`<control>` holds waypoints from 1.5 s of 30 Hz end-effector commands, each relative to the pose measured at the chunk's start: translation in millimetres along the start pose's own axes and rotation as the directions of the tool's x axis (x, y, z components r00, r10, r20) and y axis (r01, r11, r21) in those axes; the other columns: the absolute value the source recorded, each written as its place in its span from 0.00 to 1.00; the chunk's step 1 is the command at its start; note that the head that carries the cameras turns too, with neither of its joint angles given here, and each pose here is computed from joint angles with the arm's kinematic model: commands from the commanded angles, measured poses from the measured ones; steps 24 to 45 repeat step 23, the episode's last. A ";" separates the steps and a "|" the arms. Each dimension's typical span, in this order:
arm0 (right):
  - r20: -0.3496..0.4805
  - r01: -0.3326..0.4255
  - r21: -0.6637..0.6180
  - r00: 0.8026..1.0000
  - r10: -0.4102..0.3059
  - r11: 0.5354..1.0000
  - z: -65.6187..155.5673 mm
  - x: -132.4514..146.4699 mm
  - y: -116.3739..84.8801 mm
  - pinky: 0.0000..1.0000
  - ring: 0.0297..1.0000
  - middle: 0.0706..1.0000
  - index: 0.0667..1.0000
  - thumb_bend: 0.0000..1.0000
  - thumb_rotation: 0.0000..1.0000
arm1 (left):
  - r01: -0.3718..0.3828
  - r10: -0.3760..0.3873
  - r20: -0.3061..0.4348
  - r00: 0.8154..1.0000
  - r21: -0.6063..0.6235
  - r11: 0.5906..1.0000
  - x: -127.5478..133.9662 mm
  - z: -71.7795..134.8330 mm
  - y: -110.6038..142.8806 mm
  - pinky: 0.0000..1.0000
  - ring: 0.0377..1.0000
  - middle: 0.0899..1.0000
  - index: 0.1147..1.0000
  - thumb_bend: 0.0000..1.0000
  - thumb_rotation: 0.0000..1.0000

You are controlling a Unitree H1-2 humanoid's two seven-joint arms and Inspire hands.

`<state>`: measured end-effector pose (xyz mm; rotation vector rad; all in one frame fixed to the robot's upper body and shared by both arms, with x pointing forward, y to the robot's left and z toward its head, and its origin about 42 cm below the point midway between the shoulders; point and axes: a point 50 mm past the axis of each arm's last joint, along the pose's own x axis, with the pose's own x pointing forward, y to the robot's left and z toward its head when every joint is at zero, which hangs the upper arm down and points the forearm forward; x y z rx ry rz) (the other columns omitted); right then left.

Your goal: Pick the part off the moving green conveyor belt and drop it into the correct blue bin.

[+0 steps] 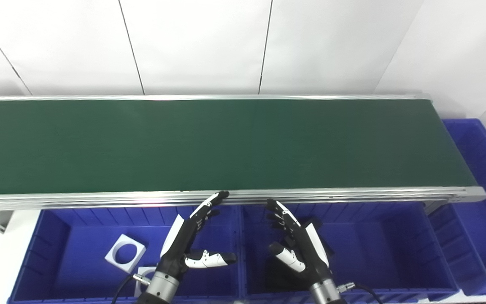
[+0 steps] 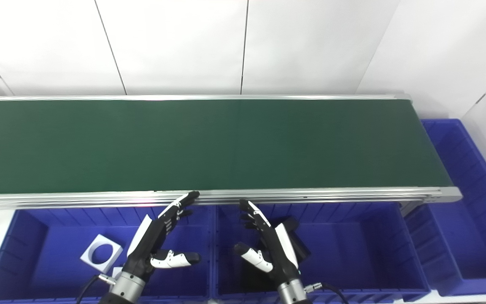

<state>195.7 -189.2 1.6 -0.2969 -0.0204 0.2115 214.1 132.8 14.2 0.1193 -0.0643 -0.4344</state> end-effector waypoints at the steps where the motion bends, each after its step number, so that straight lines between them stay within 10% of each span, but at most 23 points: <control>1: 0.076 0.022 0.007 0.997 -0.023 1.000 10.2 1.9 -3.1 0.78 0.85 0.88 0.90 0.90 0.93 | 0.002 -0.001 0.030 1.000 -0.030 1.000 5.9 5.9 -1.8 0.87 0.91 0.93 0.86 0.89 0.54; 9: 0.086 0.011 -0.018 0.996 -0.009 1.000 9.6 0.9 0.0 0.82 0.89 0.91 0.90 0.91 0.93 | 0.000 0.001 0.015 1.000 -0.084 0.996 3.4 2.7 -2.8 0.91 0.94 0.95 0.86 0.89 0.57; 23: 0.082 0.014 0.025 0.996 -0.016 1.000 12.2 0.9 5.9 0.83 0.88 0.92 0.90 0.88 0.96 | -0.059 0.059 -0.011 0.998 0.046 0.997 0.2 -5.2 -3.7 0.86 0.90 0.91 0.86 0.79 0.90; 45: 0.082 0.014 0.025 0.996 -0.016 1.000 12.2 0.9 5.9 0.83 0.88 0.92 0.90 0.88 0.96 | -0.059 0.059 -0.011 0.998 0.046 0.997 0.2 -5.2 -3.7 0.86 0.90 0.91 0.86 0.79 0.90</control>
